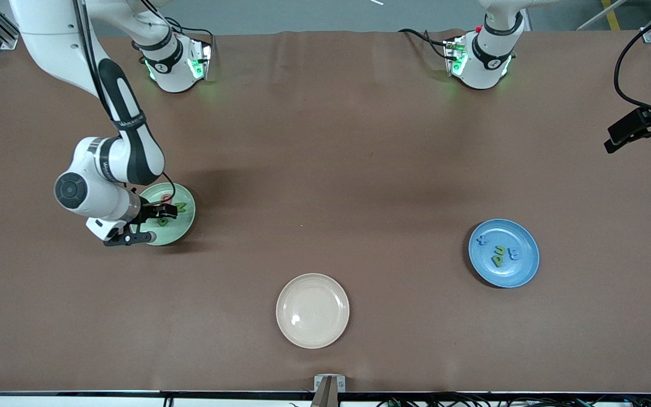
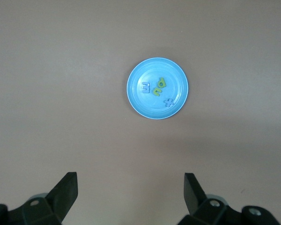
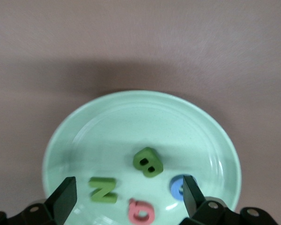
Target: Sort upper and lower case letters into plates
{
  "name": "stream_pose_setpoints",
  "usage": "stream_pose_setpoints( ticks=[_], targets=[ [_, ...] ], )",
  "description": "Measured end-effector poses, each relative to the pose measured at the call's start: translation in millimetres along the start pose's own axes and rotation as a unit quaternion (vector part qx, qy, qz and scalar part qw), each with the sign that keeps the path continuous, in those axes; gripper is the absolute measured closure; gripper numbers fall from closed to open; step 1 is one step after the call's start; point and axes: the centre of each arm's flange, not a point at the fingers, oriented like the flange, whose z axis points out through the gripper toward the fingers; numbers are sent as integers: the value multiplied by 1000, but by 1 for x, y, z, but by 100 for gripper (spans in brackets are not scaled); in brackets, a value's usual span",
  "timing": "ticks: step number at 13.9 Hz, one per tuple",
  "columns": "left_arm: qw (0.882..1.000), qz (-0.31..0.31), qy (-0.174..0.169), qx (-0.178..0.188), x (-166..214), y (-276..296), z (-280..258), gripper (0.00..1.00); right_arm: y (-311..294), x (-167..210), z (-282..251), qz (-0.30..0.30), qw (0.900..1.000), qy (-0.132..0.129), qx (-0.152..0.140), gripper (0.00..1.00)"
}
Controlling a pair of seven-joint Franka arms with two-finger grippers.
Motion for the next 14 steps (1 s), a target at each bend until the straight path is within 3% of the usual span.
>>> stream_pose_setpoints(
  ticks=[3, 7, 10, 14],
  targets=[
    [1000, -7, -2, 0, -1, 9, 2, 0, 20, 4, -71, 17, 1000, -9, 15, 0],
    [1000, -5, -6, 0, 0, 16, 6, 0, 37, 6, -183, 43, 998, -34, 2, 0],
    [1000, -5, -5, 0, 0, 16, 5, 0, 46, 1, -258, 53, 998, -25, 0, 0],
    [1000, -4, -3, 0, 0, 18, 4, 0, 48, 1, -296, 54, 999, 2, -5, 0]
  ],
)
